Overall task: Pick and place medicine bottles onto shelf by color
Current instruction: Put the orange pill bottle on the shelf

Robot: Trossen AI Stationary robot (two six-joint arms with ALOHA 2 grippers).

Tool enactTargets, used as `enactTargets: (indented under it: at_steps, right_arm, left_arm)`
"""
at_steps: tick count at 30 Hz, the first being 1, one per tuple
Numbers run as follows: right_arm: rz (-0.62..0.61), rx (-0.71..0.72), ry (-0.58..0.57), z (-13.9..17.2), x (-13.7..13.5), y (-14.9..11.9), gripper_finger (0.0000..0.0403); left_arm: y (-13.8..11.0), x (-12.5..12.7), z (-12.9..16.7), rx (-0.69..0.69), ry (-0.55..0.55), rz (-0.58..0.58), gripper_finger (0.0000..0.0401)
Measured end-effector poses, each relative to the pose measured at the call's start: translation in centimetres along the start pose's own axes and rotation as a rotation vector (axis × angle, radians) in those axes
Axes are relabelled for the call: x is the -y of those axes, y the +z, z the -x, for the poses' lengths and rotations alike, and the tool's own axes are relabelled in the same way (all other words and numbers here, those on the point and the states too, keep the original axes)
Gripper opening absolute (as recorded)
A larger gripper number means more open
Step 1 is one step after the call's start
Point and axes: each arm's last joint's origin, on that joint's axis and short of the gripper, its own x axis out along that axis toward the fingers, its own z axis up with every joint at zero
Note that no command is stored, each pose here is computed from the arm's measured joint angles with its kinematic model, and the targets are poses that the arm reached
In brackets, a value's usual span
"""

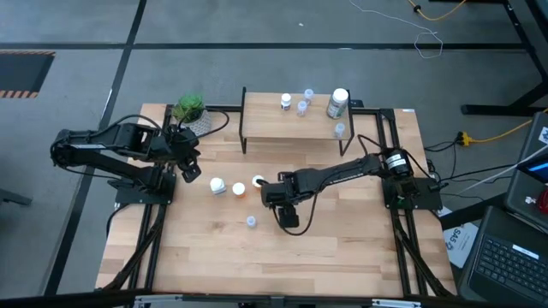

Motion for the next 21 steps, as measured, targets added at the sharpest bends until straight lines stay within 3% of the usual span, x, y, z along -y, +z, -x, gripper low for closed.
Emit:
enactTargets:
  at_steps: [3,8,14,21]
  right_arm:
    - [0.021,-0.017,-0.026,1.9,0.9,0.7,0.0202]
    - [0.038,-0.036,-0.176,6.5,3.5,1.6,0.0202]
    - [-0.014,-0.051,-0.337,12.3,8.3,1.8,0.0202]
    - [-0.123,-0.032,-0.393,18.0,14.7,0.5,0.0202]
  left_arm:
    - [0.0,0.0,0.0,-0.001,0.0,-0.001,0.0014]
    - [0.0,0.0,0.0,-0.003,0.001,-0.001,0.0014]
    - [0.0,0.0,0.0,-0.005,0.002,-0.002,0.0014]
    - [0.0,0.0,0.0,-0.004,0.002,-0.002,0.0014]
